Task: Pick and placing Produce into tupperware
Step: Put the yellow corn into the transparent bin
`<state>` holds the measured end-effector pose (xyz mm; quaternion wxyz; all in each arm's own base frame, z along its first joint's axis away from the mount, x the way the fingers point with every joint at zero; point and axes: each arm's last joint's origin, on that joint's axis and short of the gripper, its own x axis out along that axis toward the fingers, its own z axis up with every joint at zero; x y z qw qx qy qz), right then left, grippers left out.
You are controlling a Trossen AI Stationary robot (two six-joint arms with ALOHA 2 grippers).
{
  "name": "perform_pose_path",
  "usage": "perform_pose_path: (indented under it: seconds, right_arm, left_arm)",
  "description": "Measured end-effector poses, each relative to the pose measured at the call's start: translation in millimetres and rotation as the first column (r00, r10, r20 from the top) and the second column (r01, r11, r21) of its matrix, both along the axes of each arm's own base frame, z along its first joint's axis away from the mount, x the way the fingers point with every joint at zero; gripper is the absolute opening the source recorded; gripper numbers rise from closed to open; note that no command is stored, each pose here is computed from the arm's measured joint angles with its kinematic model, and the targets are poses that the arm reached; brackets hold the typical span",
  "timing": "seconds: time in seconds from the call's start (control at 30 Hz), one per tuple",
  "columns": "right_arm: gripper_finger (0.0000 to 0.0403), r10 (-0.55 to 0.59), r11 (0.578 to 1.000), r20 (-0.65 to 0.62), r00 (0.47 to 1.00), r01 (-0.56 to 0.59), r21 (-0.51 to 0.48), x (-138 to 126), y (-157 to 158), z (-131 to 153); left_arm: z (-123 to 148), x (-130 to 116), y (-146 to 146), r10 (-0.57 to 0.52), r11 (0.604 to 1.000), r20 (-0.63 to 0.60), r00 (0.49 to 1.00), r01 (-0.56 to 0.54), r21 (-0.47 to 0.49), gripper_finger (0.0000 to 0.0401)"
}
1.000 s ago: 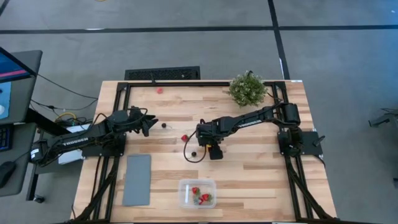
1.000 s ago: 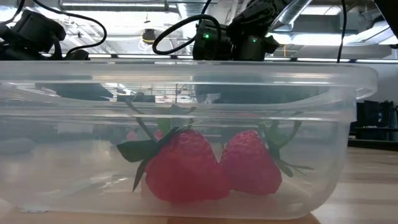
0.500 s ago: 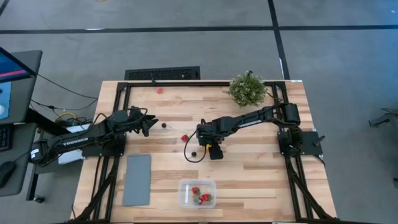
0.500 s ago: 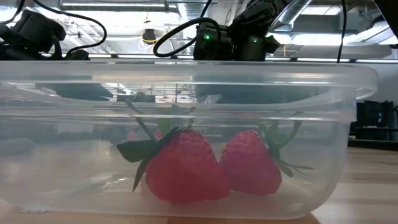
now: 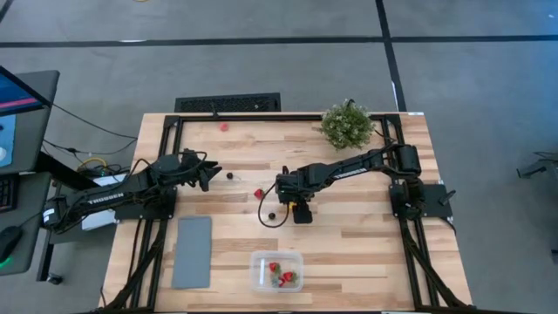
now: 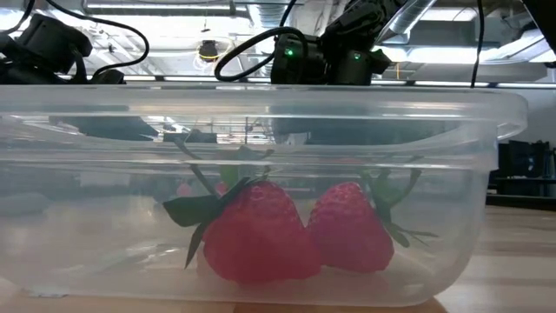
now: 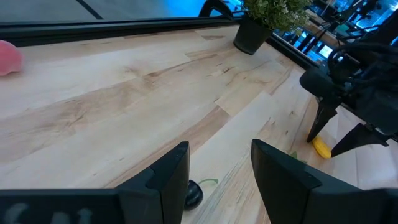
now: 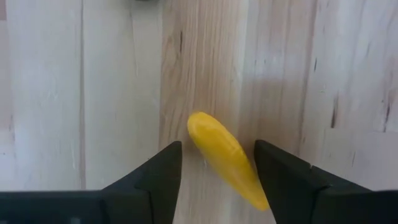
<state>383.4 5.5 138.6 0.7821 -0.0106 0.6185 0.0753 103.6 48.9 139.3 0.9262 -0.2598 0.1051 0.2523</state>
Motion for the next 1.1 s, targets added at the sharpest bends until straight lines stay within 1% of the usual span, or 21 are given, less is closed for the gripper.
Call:
perform_pose_path:
  seconds: [0.13, 0.37, 0.47, 0.93, 1.1]
  right_arm:
    - [0.0179, -0.001, 1.000, -0.002, 1.000, 0.001, -0.003, -0.2, -0.1, -0.1]
    - [0.0089, 0.000, 1.000, -0.004, 1.000, 0.000, 0.001, -0.3, 0.1, -0.1]
    - [0.0066, 0.000, 1.000, -0.004, 1.000, 0.000, 0.002, -0.3, 0.0, -0.1]
    - [0.0060, -0.007, 1.000, -0.002, 1.000, 0.007, -0.019, -0.1, -0.4, 0.1]
    - [0.0059, -0.030, 0.999, -0.009, 1.000, 0.030, -0.018, -1.2, -0.5, 1.3]
  left_arm:
    - [-0.1, 0.0, 0.0, 0.000, 1.000, 0.000, 1.000, 0.000, 0.000, 0.0163]
    - [0.0, 0.0, 0.0, 0.000, 1.000, 0.000, 1.000, 0.000, 0.000, 0.0163]
    - [0.0, 0.0, 0.0, 0.000, 1.000, 0.000, 1.000, 0.000, 0.000, 0.0163]
    - [0.0, 0.0, 0.0, 0.000, 1.000, 0.000, 1.000, 0.000, 0.000, 0.0163]
    - [-0.1, 0.0, 0.0, 0.000, 1.000, 0.000, 1.000, 0.000, 0.000, 0.0163]
